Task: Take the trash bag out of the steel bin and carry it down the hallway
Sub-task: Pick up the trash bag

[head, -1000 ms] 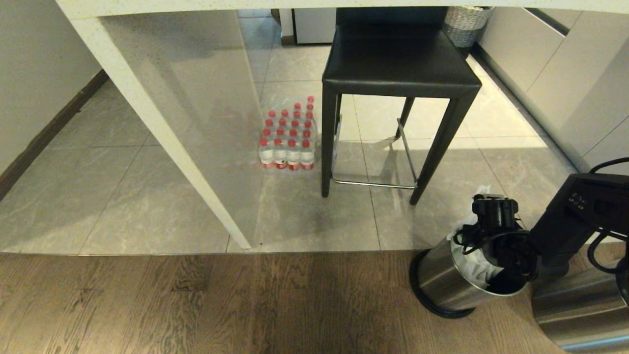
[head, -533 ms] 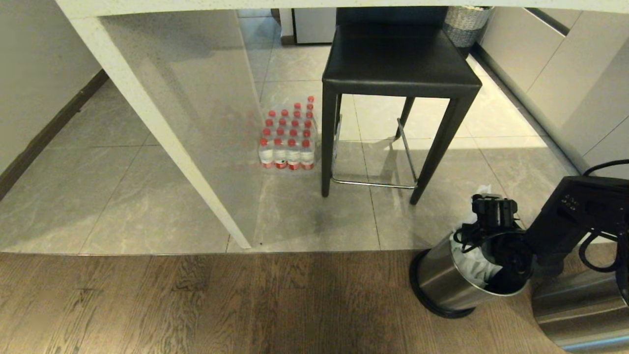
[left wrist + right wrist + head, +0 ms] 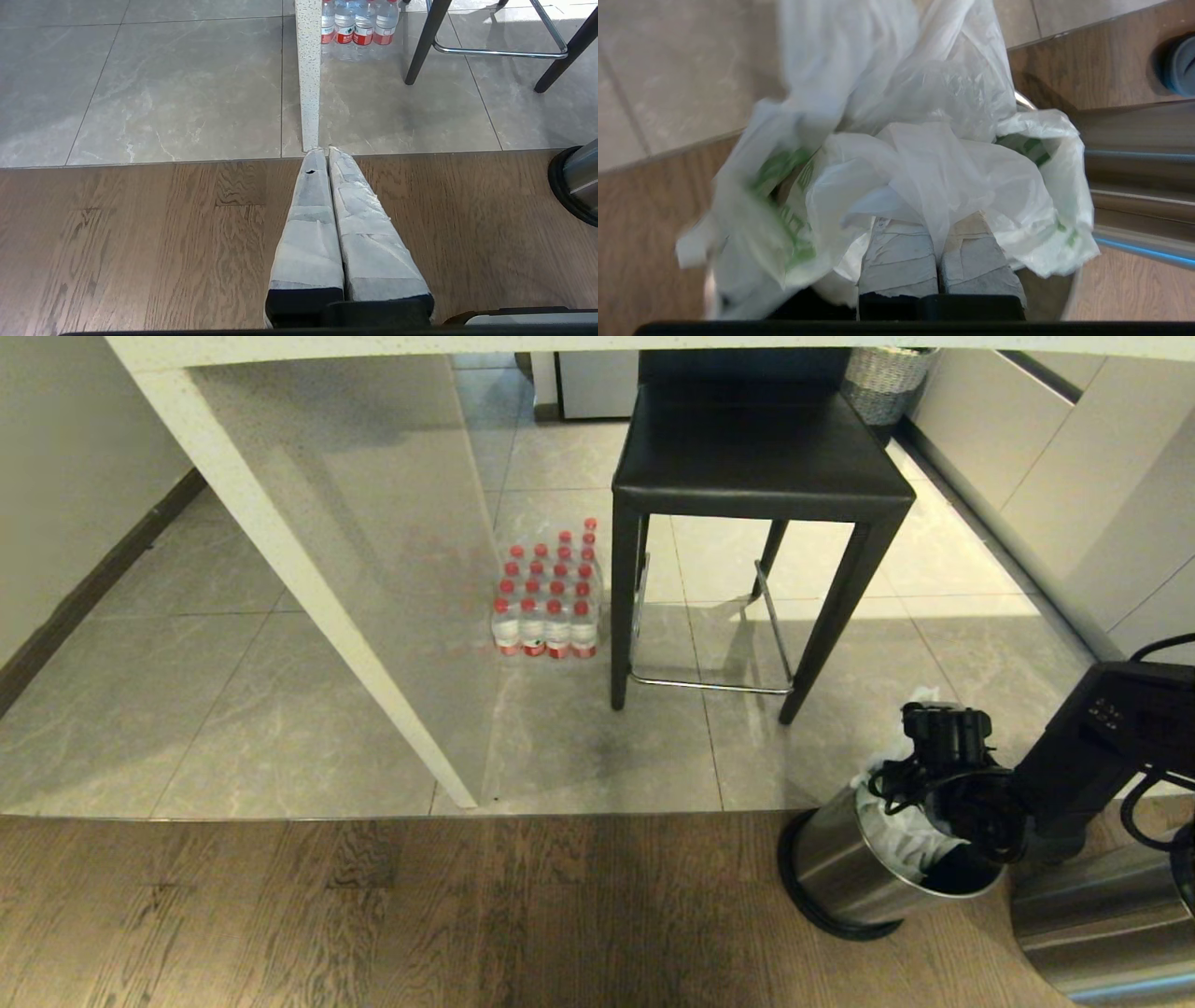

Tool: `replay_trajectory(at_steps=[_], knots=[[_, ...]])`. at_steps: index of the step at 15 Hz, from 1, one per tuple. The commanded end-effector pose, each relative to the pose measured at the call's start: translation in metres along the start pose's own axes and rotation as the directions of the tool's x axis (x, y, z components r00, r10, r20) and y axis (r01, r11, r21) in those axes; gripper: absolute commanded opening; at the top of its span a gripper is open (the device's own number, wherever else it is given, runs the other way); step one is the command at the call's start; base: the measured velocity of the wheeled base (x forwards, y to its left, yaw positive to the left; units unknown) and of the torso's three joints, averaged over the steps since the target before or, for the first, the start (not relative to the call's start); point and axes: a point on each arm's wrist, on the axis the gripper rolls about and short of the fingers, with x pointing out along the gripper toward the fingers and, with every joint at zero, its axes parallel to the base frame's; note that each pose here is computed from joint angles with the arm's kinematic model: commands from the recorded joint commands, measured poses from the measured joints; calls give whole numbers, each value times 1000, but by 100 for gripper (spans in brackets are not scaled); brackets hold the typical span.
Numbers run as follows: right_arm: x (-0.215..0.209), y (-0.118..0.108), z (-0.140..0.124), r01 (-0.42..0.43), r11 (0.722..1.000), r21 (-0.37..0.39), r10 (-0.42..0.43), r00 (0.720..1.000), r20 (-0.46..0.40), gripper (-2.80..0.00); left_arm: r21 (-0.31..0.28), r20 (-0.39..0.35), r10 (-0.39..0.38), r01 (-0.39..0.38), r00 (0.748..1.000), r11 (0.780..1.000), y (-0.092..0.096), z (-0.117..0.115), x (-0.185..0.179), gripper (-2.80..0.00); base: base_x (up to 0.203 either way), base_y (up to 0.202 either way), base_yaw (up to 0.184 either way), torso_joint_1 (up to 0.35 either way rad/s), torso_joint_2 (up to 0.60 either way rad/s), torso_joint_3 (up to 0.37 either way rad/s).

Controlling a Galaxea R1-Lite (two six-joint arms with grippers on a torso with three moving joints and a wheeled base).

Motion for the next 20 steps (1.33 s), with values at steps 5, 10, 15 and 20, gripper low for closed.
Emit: replay_trajectory(at_steps=[5,10,15,20], knots=[[-15,-4,20,-41,999,32,39,998,49,-280,0,1,0,0,1000,1000,0,0,0,-280,0,0,0,0,0,0],[-16,-6,31,-44,997,64,37,994,104,-280,0,1,0,0,1000,1000,0,0,0,-280,0,0,0,0,0,0],[-11,-7,28,-38,997,70,31,994,102,-280,0,1,0,0,1000,1000,0,0,0,-280,0,0,0,0,0,0],[-6,-6,22,-46,997,64,40,995,93,-280,0,1,0,0,1000,1000,0,0,0,-280,0,0,0,0,0,0]])
